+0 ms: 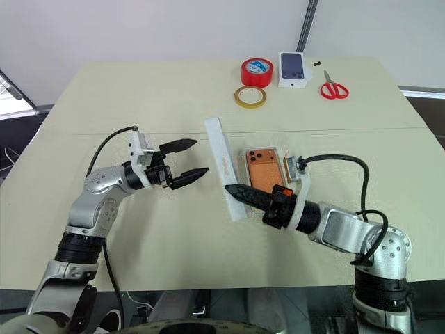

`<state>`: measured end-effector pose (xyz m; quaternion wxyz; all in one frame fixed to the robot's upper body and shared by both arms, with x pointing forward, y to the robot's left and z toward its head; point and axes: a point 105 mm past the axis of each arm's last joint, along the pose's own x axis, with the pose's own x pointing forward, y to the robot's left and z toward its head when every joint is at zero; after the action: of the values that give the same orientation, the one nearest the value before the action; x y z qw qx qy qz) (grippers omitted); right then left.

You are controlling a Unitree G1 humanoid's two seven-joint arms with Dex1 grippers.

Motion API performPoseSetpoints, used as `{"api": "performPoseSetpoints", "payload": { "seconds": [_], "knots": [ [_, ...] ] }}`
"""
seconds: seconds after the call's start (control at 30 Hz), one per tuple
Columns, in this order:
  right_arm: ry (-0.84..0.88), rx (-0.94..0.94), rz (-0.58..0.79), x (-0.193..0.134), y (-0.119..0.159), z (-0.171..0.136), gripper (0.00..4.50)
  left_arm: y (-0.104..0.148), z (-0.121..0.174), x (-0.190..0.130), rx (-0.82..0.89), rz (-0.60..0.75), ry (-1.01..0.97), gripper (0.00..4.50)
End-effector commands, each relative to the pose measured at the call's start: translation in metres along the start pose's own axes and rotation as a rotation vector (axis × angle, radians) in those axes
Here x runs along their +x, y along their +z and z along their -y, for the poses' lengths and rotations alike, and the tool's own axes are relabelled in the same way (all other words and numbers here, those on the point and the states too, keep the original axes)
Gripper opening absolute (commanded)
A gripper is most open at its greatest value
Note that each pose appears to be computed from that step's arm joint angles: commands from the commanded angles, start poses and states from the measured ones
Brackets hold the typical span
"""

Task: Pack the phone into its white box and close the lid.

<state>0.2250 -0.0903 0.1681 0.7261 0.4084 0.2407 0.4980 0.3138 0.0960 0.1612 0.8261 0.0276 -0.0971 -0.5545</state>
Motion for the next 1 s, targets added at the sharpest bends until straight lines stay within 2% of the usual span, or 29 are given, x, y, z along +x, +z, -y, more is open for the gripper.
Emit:
{"api": "performPoseSetpoints", "payload": {
  "seconds": [0.03, 0.13, 0.27, 0.3, 0.47, 0.67, 0.77, 0.9, 1.0],
  "knots": [
    [-0.025, 0.037, -0.003, 0.004, -0.001, 0.003, 0.00, 0.008, 0.007, -0.002, -0.001, 0.027, -0.023, 3.69],
    [-0.085, 0.080, 0.019, 0.006, 0.006, 0.018, 0.00, 0.000, 0.016, -0.001, 0.016, 0.001, -0.047, 2.34],
    [-0.111, 0.116, 0.067, 0.008, 0.017, 0.028, 0.00, -0.016, 0.027, 0.008, -0.007, -0.019, -0.057, 0.27],
    [-0.126, 0.133, 0.079, 0.008, 0.021, 0.033, 0.00, -0.021, 0.029, 0.011, 0.001, -0.029, -0.055, 0.08],
    [-0.190, 0.160, 0.110, 0.002, 0.032, 0.047, 0.00, -0.036, 0.030, 0.030, -0.014, -0.032, -0.043, 0.08],
    [-0.222, 0.118, 0.106, -0.002, 0.036, 0.047, 0.00, -0.043, 0.033, 0.054, -0.055, -0.010, -0.060, 0.08],
    [-0.245, 0.094, 0.154, -0.009, 0.045, 0.050, 0.93, -0.050, 0.036, 0.063, -0.062, -0.017, -0.078, 0.00],
    [-0.295, 0.028, 0.219, -0.035, 0.061, 0.051, 2.82, -0.055, 0.040, 0.083, -0.087, -0.004, -0.093, 0.00],
    [-0.344, -0.083, 0.225, -0.061, 0.072, 0.049, 2.82, -0.057, 0.043, 0.096, -0.099, 0.013, -0.109, 0.00]
  ]
}}
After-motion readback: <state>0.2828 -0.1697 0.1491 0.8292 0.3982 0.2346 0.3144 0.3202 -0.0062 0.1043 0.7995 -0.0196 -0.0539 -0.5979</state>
